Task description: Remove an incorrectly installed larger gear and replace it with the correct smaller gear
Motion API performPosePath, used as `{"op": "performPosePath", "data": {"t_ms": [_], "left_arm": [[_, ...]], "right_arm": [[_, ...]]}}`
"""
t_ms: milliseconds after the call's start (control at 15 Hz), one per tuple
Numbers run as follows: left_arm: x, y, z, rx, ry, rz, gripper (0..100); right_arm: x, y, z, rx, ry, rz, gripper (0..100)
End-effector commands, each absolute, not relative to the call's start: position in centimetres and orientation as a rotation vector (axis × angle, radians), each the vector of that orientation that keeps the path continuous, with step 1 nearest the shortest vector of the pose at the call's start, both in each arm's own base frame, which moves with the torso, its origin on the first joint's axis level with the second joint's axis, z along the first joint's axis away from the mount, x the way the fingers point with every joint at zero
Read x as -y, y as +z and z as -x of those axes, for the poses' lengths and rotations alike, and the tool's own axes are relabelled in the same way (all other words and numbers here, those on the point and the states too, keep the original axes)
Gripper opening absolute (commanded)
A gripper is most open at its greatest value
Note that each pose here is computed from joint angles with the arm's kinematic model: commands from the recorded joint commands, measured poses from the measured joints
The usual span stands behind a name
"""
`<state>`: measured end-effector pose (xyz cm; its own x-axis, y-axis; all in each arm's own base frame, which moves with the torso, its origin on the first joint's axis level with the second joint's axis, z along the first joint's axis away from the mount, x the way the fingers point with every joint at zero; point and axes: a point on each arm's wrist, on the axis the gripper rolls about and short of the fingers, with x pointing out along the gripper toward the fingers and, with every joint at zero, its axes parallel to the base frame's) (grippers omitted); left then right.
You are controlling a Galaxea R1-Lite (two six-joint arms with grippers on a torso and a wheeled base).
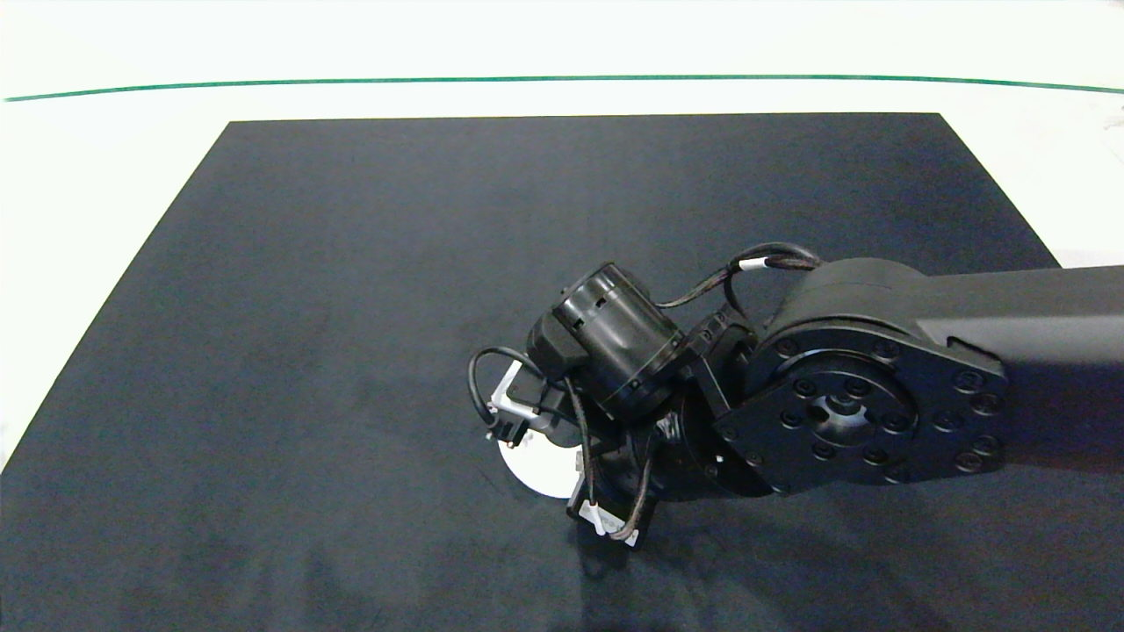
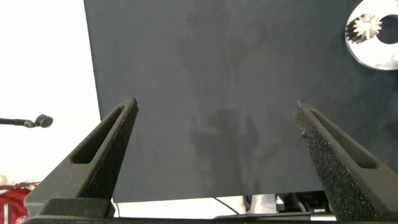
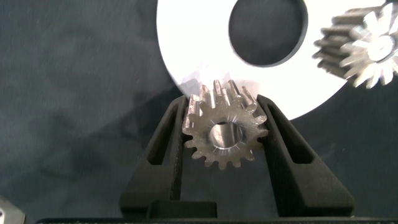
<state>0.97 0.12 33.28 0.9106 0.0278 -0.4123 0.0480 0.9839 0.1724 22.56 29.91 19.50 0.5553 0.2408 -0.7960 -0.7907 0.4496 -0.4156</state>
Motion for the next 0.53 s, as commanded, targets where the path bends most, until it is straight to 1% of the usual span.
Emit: {"op": "performPosePath", "data": {"t_ms": [67,333,533], "left_arm": [[-0.12,33.24,-1.0,-0.433,-0.012,-0.182,100],[-0.12,33.21,-1.01,-0.434,-0.011,-0.187,100],[-0.12,33.21,-1.01,-0.434,-0.011,-0.187,100]], "right_arm": [[-29.81,19.3,-22.47,-0.738,0.713,0.891,31],[-29.98,19.48,-22.45,-0.729,0.719,0.883,31],[-30.39,19.17,-22.6,-0.712,0.721,0.874,31]]}}
